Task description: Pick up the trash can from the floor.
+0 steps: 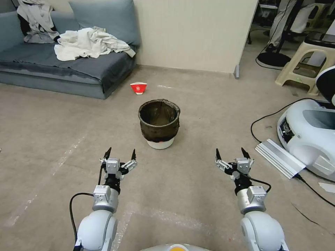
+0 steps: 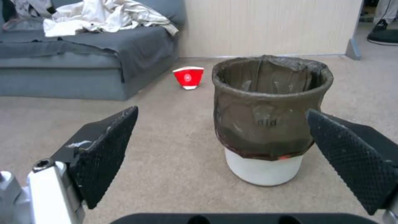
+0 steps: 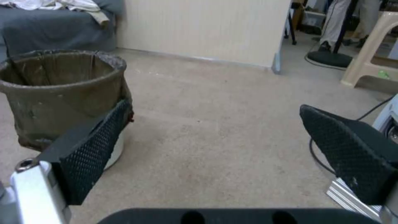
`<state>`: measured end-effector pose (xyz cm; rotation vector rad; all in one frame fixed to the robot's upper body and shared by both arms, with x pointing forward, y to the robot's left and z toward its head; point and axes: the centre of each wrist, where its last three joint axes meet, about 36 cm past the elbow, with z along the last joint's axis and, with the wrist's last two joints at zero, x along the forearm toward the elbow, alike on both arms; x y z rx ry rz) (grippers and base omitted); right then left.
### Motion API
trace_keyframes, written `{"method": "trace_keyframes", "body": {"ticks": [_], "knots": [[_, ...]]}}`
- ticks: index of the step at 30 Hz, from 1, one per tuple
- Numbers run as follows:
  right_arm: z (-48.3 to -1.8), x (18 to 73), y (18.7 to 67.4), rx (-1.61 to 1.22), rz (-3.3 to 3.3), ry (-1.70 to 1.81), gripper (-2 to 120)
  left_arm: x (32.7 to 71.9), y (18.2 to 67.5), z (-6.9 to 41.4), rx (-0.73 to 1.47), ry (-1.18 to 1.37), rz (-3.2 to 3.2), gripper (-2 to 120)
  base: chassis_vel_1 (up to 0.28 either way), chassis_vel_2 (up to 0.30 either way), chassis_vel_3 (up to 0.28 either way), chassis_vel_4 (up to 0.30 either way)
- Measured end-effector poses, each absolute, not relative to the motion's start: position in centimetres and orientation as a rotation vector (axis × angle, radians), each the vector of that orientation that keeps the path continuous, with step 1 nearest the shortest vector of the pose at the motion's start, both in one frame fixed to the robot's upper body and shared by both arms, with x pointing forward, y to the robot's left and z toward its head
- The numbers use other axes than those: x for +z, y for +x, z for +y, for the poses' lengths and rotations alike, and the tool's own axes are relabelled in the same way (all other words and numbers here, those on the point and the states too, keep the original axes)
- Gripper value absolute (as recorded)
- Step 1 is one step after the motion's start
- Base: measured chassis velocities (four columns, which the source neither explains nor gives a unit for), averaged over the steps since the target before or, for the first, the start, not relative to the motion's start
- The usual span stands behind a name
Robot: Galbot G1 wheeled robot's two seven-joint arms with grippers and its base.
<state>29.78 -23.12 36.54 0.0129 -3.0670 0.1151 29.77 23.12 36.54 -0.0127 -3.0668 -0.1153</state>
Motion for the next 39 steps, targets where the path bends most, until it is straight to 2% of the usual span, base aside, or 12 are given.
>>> {"method": "trace_keyframes", "body": {"ticks": [16,21,24,27,39], "knots": [[-23.0,37.2,29.2,0.106,-3.069,0.008,100,36.9,29.7,23.1,-0.103,-0.012,-3.071,100,0.0,0.0,0.0,0.0],[-22.2,40.6,26.5,0.058,-3.07,-0.023,100,40.3,28.2,22.4,0.059,-0.017,-3.079,99,0.0,0.0,0.0,0.0],[-21.9,43.7,24.2,0.022,-3.07,-0.052,100,43.8,26.6,21.9,0.222,-0.042,-3.076,99,0.0,0.0,0.0,0.0],[-22.4,44.1,23.5,-0.012,-3.138,-0.026,100,45.4,25.7,21.9,0.286,-0.056,-3.074,99,0.0,0.0,0.0,0.0],[-22.4,42.7,23.5,-0.113,-3.216,0.026,100,43.3,25.5,23.4,0.211,-0.037,-3.117,100,0.0,0.0,0.0,0.0]]}}
